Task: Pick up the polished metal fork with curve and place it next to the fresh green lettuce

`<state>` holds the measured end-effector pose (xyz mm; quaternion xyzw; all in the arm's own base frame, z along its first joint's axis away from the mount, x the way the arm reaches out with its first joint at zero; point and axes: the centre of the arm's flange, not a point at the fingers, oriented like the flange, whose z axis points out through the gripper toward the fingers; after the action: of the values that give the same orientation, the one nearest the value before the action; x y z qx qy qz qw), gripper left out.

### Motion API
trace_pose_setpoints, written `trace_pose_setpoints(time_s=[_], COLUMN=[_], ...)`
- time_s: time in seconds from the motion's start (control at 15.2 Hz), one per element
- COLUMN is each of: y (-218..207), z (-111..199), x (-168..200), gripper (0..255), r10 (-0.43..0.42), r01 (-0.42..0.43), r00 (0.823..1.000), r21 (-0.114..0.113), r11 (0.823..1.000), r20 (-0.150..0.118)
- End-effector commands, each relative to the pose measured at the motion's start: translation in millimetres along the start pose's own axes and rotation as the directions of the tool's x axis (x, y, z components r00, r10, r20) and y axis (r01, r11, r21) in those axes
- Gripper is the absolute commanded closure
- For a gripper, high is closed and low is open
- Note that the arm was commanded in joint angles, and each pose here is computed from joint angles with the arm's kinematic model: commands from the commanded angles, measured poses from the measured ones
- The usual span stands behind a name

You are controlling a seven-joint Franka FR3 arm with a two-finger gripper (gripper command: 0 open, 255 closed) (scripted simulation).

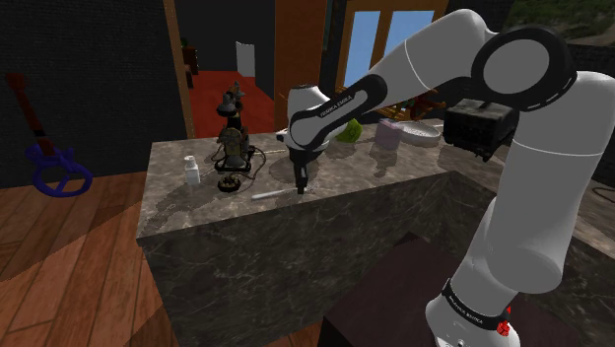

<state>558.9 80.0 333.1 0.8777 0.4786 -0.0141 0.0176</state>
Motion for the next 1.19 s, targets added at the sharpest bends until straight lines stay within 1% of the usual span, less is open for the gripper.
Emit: trace_pose_setpoints(time_s=[0.0, 0.07, 1.12], y=[1.5, 2.7, 4.2], z=[2.3, 2.4, -81.9], x=[-0.9, -1.8, -5.3], gripper=[255, 255, 255], r10=[0.003, 0.003, 0.003], r01=[-0.003, -0.003, -0.003], r00=[1.0, 1.0, 1.0], r21=[0.0, 0.0, 0.0], r11=[1.0, 1.0, 1.0], r20=[0.001, 0.001, 0.001])
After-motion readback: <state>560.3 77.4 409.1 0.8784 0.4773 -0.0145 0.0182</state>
